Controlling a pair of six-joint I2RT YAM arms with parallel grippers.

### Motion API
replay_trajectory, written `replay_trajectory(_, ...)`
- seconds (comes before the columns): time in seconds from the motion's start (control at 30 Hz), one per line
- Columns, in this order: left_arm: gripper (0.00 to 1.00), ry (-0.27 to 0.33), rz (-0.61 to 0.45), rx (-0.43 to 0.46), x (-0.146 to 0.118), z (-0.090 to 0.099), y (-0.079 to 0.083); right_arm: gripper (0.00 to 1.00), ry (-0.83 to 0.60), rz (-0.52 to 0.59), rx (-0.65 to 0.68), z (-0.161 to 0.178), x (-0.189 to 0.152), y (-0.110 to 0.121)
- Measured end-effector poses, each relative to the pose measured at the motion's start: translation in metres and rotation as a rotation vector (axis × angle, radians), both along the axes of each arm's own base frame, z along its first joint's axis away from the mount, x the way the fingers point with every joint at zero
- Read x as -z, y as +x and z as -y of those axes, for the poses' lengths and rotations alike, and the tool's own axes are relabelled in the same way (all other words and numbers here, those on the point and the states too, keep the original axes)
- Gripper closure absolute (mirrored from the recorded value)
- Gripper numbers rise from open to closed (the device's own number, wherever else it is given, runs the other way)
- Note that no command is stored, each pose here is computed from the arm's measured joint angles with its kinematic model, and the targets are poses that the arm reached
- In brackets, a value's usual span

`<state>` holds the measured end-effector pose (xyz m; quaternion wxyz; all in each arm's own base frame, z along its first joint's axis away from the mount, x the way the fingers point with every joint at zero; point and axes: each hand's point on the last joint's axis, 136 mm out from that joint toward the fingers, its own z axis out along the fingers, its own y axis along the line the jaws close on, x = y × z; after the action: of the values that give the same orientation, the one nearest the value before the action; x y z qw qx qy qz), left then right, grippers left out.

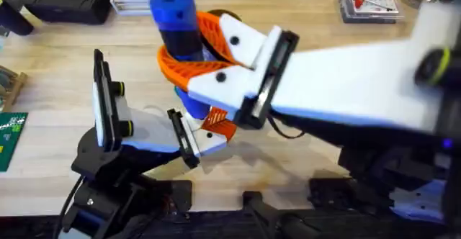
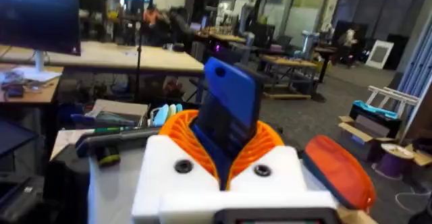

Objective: Pick up the gripper from the table and insert it into the empty holder that is missing its gripper. Then pick up a screw, insert it into the mounting hole, and use the screwdriver to tighten it. Finally, clean up the table by picking up the vegetable and placing it into the bucket.

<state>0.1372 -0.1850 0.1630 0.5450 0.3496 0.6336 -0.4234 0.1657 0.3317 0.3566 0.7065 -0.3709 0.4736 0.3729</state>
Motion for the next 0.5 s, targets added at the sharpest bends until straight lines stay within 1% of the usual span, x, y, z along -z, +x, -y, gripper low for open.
replay_trajectory(0.07, 0.996, 0.000, -0.001, 0.000, 0.000, 0.000, 0.000, 0.975, -0.023, -0.006, -0.008, -0.003, -0.004, 0.002)
replay_trajectory(0.1, 0.996, 0.000, -0.001, 0.001, 0.000, 0.000, 0.000, 0.975, -0.014, 0.008, -0.005, -0.002, -0.012, 0.003)
replay_trajectory(0.23, 0.996, 0.000, -0.002, 0.001, 0.000, 0.000, 0.000, 0.975, 0.068, 0.091, 0.016, 0.007, -0.058, 0.004)
replay_trajectory(0.33, 0.996, 0.000, -0.001, 0.001, 0.000, 0.000, 0.000, 0.975, 0.103, 0.137, 0.024, 0.014, -0.080, 0.001)
replay_trajectory(0.4, 0.996, 0.000, -0.001, 0.001, 0.000, 0.000, 0.000, 0.975, 0.089, 0.147, 0.034, 0.016, -0.081, 0.003)
replay_trajectory(0.47, 0.996, 0.000, -0.001, 0.001, 0.000, 0.000, 0.000, 0.975, 0.029, 0.137, 0.068, 0.018, -0.069, 0.015)
replay_trajectory(0.5, 0.996, 0.000, -0.002, 0.001, 0.000, 0.000, 0.000, 0.975, -0.020, 0.126, 0.094, 0.020, -0.058, 0.025)
